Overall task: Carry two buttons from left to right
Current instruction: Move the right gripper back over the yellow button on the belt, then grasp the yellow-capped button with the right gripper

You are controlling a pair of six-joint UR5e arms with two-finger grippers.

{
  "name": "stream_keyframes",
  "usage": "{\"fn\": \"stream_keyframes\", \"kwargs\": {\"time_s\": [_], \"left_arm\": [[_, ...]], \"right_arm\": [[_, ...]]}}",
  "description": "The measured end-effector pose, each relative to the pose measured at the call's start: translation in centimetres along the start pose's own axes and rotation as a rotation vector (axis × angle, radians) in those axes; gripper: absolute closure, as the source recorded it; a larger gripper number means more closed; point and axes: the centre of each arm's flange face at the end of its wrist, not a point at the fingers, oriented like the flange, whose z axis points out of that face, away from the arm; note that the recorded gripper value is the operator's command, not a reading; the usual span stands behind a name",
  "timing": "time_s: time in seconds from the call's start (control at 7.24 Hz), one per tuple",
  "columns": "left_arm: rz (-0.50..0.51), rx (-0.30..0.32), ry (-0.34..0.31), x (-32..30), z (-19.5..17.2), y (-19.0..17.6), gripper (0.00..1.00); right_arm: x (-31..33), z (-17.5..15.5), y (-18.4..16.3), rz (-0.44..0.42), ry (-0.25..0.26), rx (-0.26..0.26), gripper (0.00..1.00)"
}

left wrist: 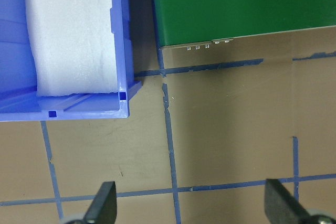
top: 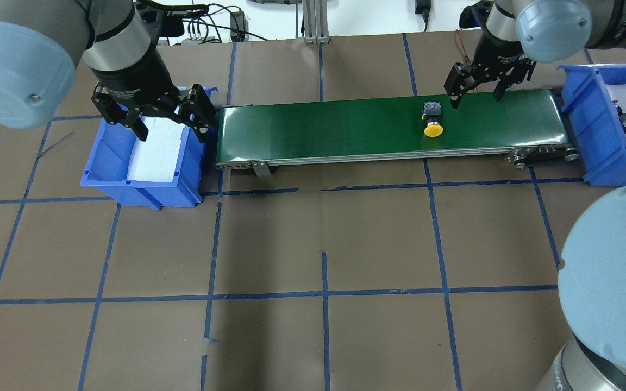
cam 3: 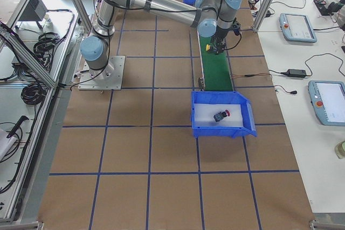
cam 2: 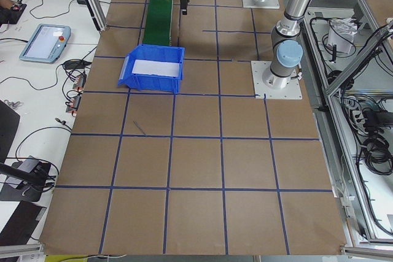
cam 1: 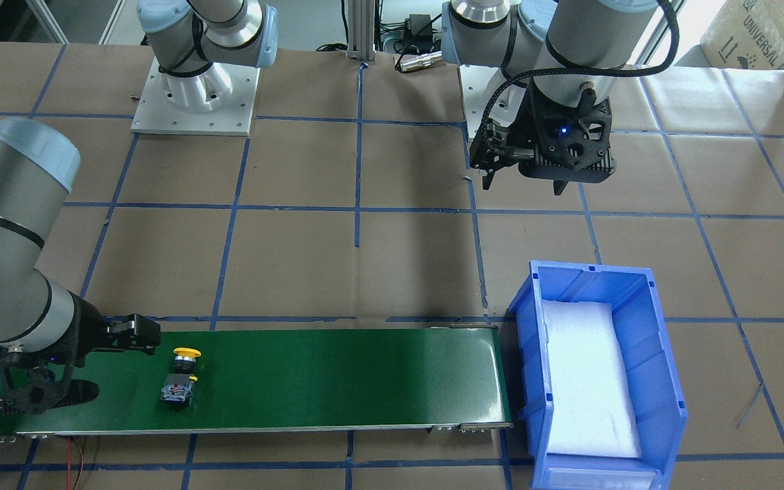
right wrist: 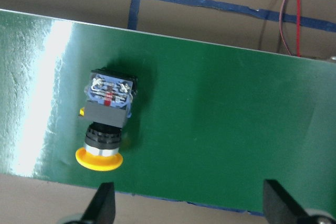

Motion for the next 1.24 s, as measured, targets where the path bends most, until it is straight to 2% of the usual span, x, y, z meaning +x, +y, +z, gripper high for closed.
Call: {"fn": "stream_keyframes", "kwargs": {"time_s": [0.14,0.41,0.55,0.69,0.83,0.97,1.24], "left_arm": [[0.0,0.001,0.0,0.0,0.0,0.0,0.0],[0.0,0.003,0.0,0.0,-0.1,0.1,0.0],[0.0,0.003,0.0,0.0,-0.2,0.1,0.0],[0.0,0.002,0.0,0.0,-0.2,0.1,0.0],[-0.001,0.001,0.0,-0.1,-0.2,0.1,0.0],[-0.001,0.001,0.0,-0.1,-0.2,0.2,0.0],[-0.001,0.001,0.0,-0.1,-0.2,0.2,0.0]], "right_arm": [[-1.5,1.2,-0.7,0.012,0.008,0.031,0.0],[-2.6,3.3,-2.3,0.093,0.011,0.066,0.01],[-2.6,3.8,-2.9,0.123,0.014,0.077,0.06],[-2.5,4.5,-3.2,0.142,0.013,0.075,0.27],[-2.5,5.2,-3.3,0.152,0.012,0.066,0.56],[-2.4,5.8,-3.4,0.157,0.014,0.051,0.72],[-1.9,5.6,-3.7,0.164,0.021,0.044,0.78]]}}
